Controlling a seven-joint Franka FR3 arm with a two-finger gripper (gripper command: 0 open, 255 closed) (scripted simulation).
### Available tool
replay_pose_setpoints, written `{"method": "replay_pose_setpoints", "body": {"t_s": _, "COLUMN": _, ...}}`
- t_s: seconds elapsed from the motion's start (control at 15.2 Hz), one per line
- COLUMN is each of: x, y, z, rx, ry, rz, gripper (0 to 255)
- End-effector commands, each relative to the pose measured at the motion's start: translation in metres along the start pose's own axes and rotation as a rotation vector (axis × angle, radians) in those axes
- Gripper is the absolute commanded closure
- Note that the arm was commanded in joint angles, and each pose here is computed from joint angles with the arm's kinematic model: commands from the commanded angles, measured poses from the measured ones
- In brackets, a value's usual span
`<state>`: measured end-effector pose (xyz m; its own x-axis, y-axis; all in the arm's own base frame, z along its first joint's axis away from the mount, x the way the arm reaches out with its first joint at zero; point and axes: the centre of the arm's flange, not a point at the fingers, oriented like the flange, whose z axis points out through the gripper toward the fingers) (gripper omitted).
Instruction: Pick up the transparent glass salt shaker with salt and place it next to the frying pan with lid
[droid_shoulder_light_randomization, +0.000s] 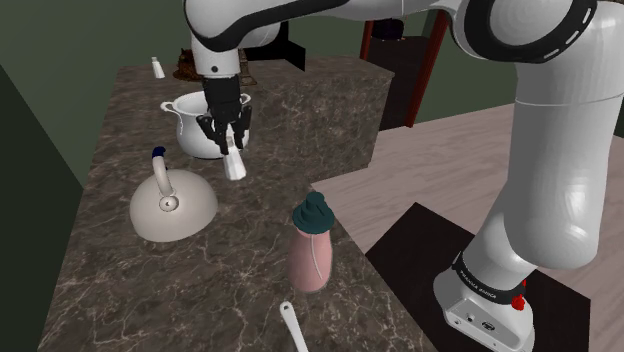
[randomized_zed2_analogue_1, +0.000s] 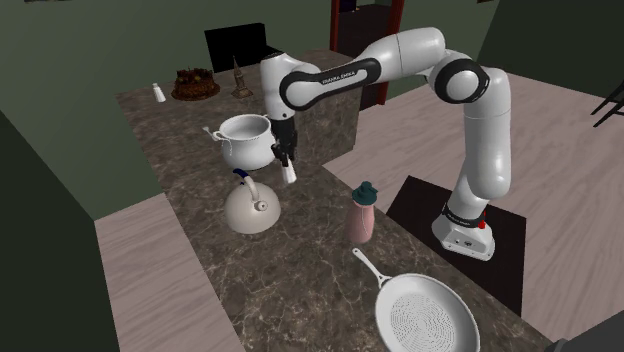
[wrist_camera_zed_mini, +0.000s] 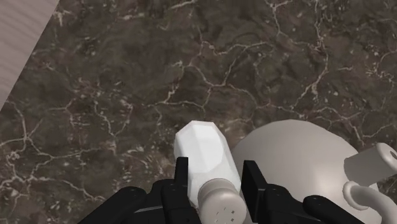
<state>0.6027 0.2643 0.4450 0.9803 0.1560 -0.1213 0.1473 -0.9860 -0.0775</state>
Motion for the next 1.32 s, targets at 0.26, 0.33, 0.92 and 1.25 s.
{"method": "replay_pose_setpoints", "body": {"t_s": 0.26, "x": -0.003, "y": -0.002, "z": -0.033, "rx": 0.000, "ry": 0.000, "rz": 0.000, "gripper": 255}}
{"method": "replay_pose_setpoints", "body": {"t_s": 0.33, "x": -0.004, "y": -0.002, "z": -0.038, "rx": 0.000, "ry": 0.000, "rz": 0.000, "gripper": 255}}
{"method": "replay_pose_setpoints", "body": {"t_s": 0.92, "x": -0.010, "y": -0.006, "z": -0.085, "rx": 0.000, "ry": 0.000, "rz": 0.000, "gripper": 255}}
{"method": "replay_pose_setpoints", "body": {"t_s": 1.25, "x": -0.034, "y": -0.019, "z": -0.093, "rx": 0.000, "ry": 0.000, "rz": 0.000, "gripper": 255}}
